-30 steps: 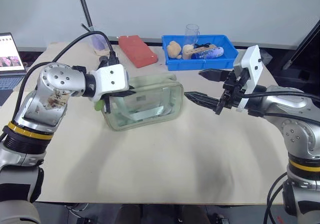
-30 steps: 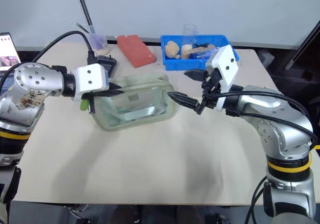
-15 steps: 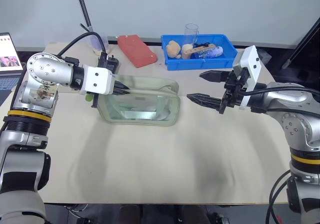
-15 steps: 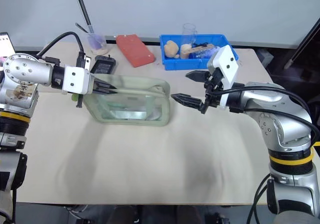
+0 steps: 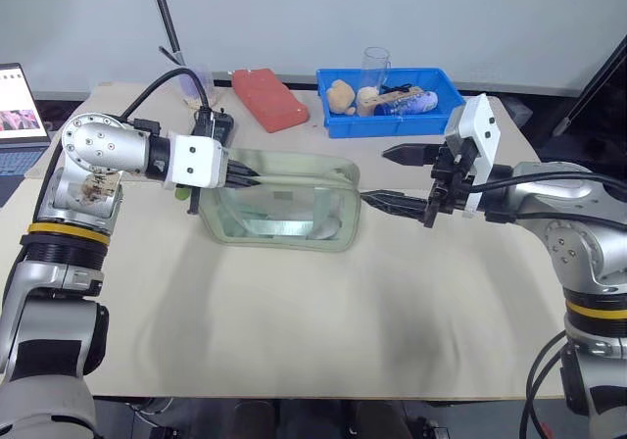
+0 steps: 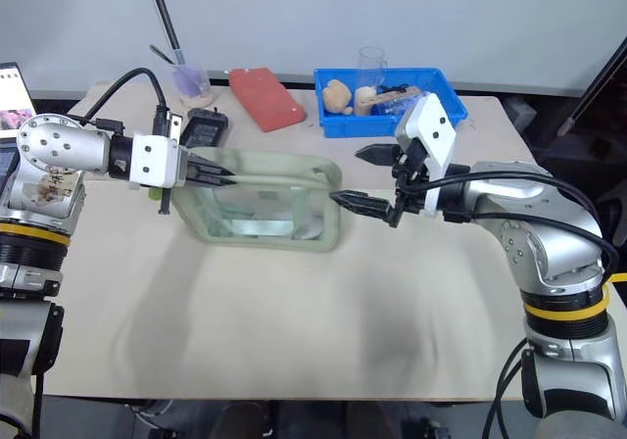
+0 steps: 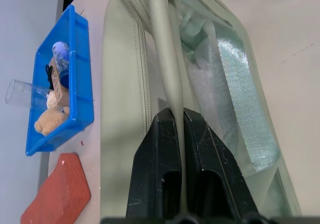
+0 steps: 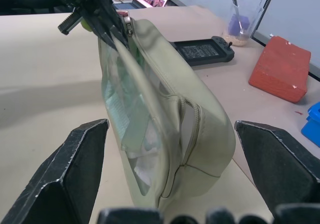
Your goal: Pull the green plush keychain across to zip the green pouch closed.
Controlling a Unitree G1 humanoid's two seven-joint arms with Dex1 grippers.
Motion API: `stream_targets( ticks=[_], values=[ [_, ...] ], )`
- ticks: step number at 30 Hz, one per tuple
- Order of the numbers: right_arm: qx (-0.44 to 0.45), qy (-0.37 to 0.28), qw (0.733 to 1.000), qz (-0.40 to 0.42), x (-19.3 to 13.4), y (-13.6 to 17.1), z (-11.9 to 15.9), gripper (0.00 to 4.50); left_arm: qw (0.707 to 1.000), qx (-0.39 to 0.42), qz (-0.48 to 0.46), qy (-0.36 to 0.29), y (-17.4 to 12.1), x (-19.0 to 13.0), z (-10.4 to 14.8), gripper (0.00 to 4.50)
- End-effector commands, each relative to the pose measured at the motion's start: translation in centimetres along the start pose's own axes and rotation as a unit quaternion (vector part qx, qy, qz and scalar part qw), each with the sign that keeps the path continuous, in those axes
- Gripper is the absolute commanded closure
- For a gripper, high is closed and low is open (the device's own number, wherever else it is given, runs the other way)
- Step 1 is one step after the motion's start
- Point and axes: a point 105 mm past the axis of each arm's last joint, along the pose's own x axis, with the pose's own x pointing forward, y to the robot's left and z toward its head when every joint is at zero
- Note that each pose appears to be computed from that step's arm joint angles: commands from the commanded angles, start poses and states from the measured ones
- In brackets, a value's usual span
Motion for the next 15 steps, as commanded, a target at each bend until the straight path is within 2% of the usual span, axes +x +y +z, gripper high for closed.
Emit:
stream_targets(
  ticks=[1, 3, 5, 7, 9, 10, 14, 15],
  values=[
    [-0.028, -0.014, 1.000, -0.005, -0.2, -0.1, 1.3, 0.00, 1.000, 0.005, 0.018, -0.008, 0.8, -1.0, 0.8, 3.75],
    [-0.033, -0.010, 0.999, -0.004, 0.0, 0.0, 1.1, 0.00, 1.000, 0.004, 0.016, -0.009, 0.8, -1.1, 0.9, 3.03],
    [-0.044, -0.002, 0.999, -0.007, 0.4, -0.2, 0.9, 0.00, 1.000, -0.003, 0.023, -0.016, 1.0, -1.4, 1.3, 2.07],
    [-0.047, 0.000, 0.999, -0.006, 0.9, -0.2, 0.8, 0.00, 0.998, -0.030, 0.036, -0.035, 1.5, -1.8, 2.0, 1.11],
    [-0.054, 0.002, 0.999, 0.003, 1.6, -0.1, 0.8, 0.00, 0.991, -0.091, 0.052, -0.083, 2.2, -2.1, 3.6, 0.21],
    [-0.056, 0.002, 0.998, 0.007, 2.2, 0.0, 0.8, 0.00, 0.985, -0.127, 0.046, -0.108, 2.1, -2.3, 4.5, 0.04],
    [-0.059, 0.009, 0.998, 0.029, 3.8, 0.4, 0.1, 0.00, 0.966, -0.210, 0.002, -0.151, 1.0, -2.9, 7.2, 0.04],
    [-0.058, 0.012, 0.998, 0.033, 3.9, 0.5, -0.2, 0.26, 0.965, -0.216, -0.001, -0.151, 0.9, -3.0, 7.5, 0.00]
  ],
)
